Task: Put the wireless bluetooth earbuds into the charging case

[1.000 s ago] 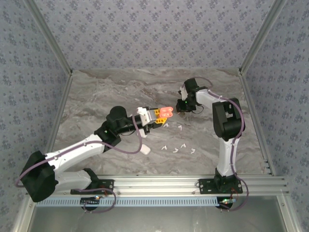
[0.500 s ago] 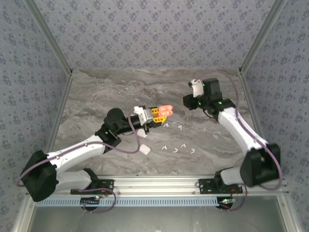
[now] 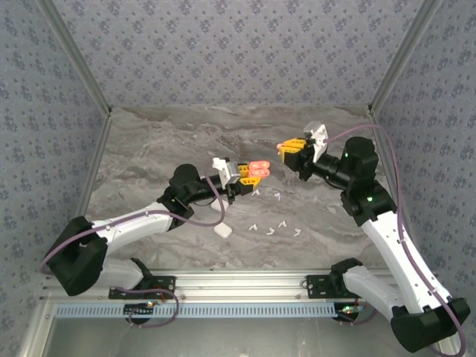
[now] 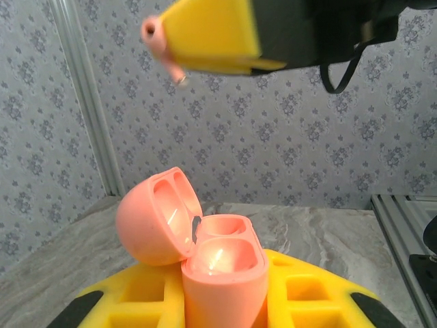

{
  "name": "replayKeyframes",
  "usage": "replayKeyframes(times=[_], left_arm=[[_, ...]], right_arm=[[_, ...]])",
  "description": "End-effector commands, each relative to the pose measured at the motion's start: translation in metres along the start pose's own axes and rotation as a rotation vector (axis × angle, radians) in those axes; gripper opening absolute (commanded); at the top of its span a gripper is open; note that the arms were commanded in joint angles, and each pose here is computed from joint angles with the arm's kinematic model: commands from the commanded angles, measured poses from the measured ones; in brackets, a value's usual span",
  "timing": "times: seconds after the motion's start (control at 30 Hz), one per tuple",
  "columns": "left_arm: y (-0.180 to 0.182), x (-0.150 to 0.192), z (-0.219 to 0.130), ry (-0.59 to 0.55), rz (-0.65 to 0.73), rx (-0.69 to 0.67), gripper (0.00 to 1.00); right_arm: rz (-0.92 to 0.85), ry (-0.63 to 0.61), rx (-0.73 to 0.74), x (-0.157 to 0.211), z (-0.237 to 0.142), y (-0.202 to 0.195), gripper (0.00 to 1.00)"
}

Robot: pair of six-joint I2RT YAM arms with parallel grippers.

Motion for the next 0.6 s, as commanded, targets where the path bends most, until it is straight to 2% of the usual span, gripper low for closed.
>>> replayKeyframes(times=[0.0,0.57], left_arm=[[-0.001,-0.03,0.004,-0.091,0.026,0.033,0.0],[0.0,-0.034,0.006,-0.096,0.005,0.029,0.0]], right_arm=[[-0.075,-0.031,-0.074,-0.006,0.004,0.016,0.2],[-0.094,0.058,-0.098,0.028,0.016,0.027,0.2]])
Point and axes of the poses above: each hand's point on the last joint's axis, 136 mm out from that joint toward the fingers, its own z axis out along the fingers, its own y axis along the line the jaws close on, x = y × z, the point moved 5 cm from there along -z, back along the fingers, and after that the axes turned 6 degrees about -z, right-handed, at the moved point
